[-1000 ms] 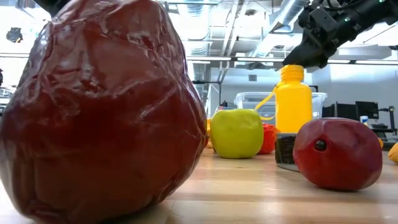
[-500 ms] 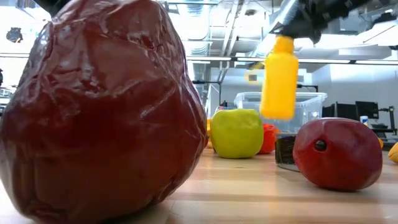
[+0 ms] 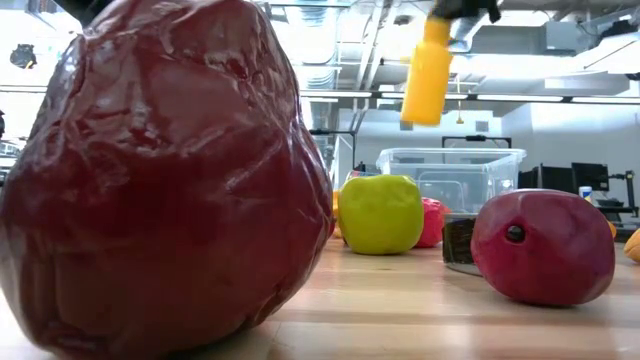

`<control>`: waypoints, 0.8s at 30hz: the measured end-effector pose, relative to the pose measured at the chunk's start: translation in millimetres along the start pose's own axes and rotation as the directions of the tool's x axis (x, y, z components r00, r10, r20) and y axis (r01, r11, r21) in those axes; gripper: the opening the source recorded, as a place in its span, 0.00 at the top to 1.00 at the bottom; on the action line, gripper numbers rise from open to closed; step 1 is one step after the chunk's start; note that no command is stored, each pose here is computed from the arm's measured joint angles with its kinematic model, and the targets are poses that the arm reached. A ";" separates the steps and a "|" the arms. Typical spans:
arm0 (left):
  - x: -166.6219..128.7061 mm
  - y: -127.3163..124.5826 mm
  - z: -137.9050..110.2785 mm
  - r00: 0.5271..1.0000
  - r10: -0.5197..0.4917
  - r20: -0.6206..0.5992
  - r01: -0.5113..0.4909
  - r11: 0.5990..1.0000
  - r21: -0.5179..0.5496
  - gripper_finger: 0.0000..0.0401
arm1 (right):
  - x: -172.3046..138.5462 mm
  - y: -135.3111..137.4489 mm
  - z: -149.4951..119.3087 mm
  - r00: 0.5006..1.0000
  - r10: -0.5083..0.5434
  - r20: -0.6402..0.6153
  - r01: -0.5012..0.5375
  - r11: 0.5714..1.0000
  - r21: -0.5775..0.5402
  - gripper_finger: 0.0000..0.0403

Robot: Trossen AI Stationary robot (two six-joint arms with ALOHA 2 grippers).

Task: Pick & Place Food Item
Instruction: Put the yellow tumbler into the top transparent bin

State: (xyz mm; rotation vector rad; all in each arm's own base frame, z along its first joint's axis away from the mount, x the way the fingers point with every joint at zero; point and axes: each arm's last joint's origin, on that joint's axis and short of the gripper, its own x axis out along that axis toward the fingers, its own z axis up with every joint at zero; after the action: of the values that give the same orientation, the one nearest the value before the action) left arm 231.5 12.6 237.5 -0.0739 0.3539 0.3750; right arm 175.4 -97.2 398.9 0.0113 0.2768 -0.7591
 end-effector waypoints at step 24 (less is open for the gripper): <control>0.0 0.2 0.0 1.000 0.005 0.000 -0.005 1.000 -0.029 0.35 | 68.3 -53.3 -74.5 0.999 -0.040 -0.009 0.041 0.985 0.170 0.89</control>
State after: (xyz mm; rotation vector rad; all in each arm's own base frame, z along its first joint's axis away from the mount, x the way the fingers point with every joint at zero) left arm 231.4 12.8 237.4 -0.1016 0.3483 0.3852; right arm 168.1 -174.1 314.7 0.1700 0.2174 -0.8219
